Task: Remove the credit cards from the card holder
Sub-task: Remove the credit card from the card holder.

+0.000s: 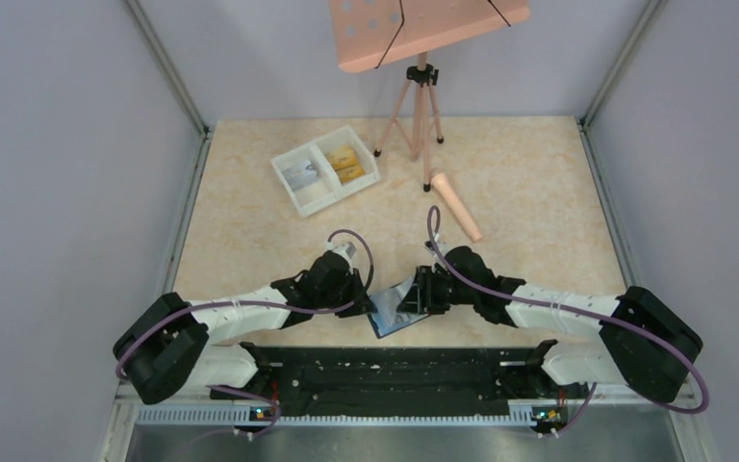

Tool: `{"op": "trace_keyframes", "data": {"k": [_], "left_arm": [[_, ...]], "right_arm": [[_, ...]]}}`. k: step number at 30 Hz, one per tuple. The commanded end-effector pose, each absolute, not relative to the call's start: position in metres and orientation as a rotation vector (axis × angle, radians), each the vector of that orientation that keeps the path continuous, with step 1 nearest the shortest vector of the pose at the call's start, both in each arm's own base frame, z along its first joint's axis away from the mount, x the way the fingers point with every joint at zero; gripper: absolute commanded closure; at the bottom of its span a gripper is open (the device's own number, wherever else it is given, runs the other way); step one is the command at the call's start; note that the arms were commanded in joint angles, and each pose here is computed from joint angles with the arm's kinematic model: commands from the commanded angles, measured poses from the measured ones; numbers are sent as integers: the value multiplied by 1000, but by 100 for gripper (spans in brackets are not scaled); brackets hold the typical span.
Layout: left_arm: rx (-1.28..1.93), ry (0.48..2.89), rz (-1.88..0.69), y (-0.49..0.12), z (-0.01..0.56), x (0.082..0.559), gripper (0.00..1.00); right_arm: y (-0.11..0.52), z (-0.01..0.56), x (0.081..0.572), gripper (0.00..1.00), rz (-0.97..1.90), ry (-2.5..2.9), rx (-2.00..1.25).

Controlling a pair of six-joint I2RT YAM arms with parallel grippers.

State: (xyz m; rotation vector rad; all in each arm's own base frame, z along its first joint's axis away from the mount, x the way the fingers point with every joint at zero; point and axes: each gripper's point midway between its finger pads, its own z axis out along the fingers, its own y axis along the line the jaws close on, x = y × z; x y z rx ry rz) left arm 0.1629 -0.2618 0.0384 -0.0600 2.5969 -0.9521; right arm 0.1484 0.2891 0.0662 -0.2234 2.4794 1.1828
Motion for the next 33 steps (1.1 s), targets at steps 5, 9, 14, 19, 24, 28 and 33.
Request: {"op": "trace_keyframes", "data": {"k": [5,9,14,19,24,28,33], "left_arm": [[-67,2561,-979,-265,49,166,85],[-67,2561,-974,-265,49,167,84],[-104,2586,-892,-254,45,167,85],[-157,2553,-824,-242,51,172,84],[-112,2530,-942,-258,56,171,83],[-88,2555,-979,-265,48,167,84],[-73,2557,-1026,-273,46,166,85]], "right_arm": [[303,85,166,54,1157,2420,-219],[303,76,172,54,1101,2440,-222],[302,67,177,60,1075,2460,-250],[300,61,176,69,1121,2469,-276],[297,55,174,72,1155,2484,-282],[290,54,176,73,1144,2476,-266],[285,46,175,73,1152,2495,-274]]}}
